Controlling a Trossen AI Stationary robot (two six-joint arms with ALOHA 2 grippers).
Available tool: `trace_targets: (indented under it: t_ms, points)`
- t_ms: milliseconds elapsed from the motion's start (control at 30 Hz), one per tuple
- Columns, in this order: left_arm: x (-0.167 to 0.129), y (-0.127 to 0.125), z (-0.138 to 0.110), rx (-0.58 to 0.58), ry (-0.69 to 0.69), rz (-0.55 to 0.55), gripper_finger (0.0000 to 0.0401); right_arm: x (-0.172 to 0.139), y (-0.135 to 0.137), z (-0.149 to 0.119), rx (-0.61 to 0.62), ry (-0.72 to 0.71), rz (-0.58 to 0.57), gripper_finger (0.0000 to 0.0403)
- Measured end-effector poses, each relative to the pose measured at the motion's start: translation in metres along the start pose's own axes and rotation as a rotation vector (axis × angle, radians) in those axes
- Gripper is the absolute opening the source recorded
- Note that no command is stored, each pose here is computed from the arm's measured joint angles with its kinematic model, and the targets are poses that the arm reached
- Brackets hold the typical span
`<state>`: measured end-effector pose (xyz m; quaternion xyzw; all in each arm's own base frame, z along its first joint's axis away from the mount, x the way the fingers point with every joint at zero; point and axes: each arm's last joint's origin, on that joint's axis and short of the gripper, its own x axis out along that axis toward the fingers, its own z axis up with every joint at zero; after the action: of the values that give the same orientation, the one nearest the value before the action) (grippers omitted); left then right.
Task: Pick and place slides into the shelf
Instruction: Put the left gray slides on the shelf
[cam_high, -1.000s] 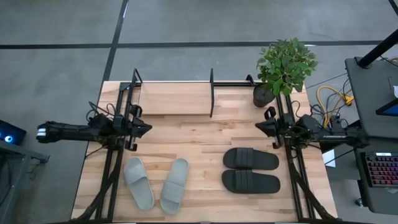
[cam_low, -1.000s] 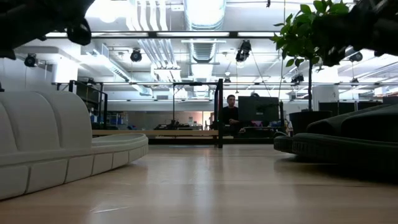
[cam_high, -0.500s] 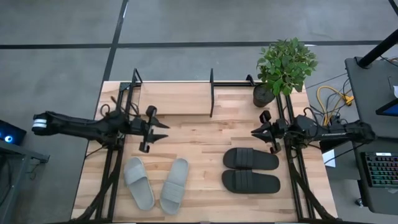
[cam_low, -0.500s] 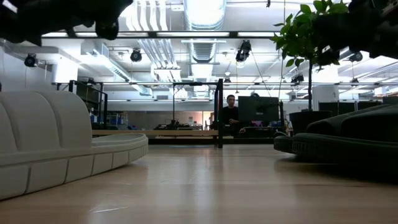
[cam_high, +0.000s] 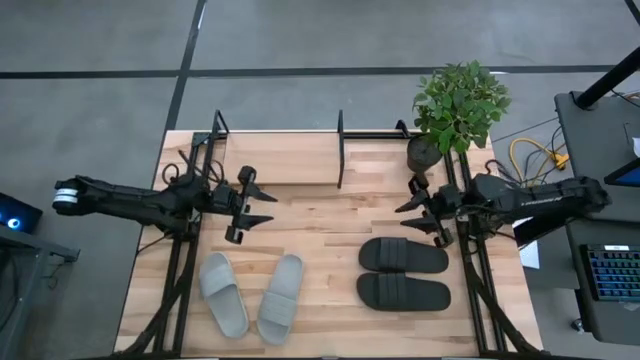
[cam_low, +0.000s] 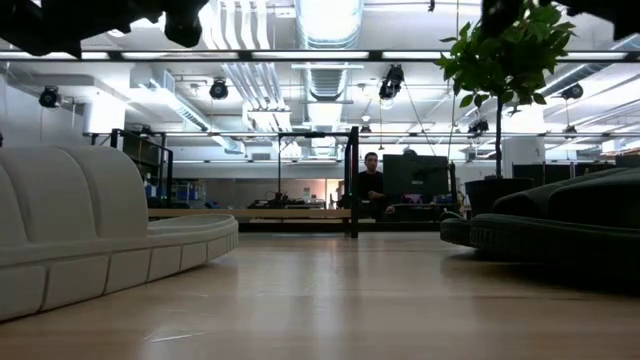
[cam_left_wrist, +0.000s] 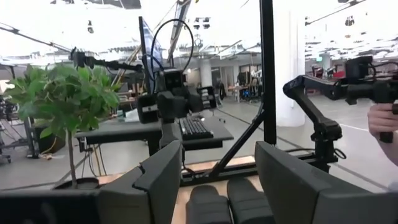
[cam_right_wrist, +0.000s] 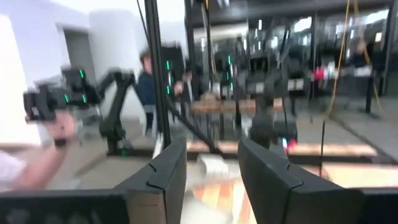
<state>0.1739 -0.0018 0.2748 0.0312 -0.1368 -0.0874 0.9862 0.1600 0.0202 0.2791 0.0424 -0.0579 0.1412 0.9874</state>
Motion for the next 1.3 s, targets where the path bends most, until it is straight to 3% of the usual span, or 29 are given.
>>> trace_targets:
  t_ms: [267,400,533,700,867,1300]
  points:
    - [-0.007,-0.002,-0.006,-0.004,0.012,0.0,0.0189,0.04,-0.004,-0.008,-0.116,0.247,-0.091,0.0124]
    - [-0.008,-0.002,-0.008,-0.05,0.017,0.0,0.0189,0.056,-0.007,-0.01,-0.141,0.296,-0.099,0.0118]
    - [-0.008,-0.002,-0.009,-0.108,0.024,0.001,0.019,0.068,-0.009,-0.01,-0.133,0.346,-0.095,0.0116]
    - [-0.009,-0.002,-0.018,-0.154,0.135,0.004,0.019,0.076,-0.009,-0.008,-0.081,0.389,-0.094,0.0119]
    - [-0.009,-0.003,-0.016,-0.176,0.133,0.004,0.019,0.076,-0.009,-0.007,-0.051,0.4,-0.098,0.0114]
    - [-0.004,-0.008,-0.03,-0.548,0.382,-0.051,0.019,0.073,-0.009,-0.015,0.0,0.472,-0.114,0.0116]
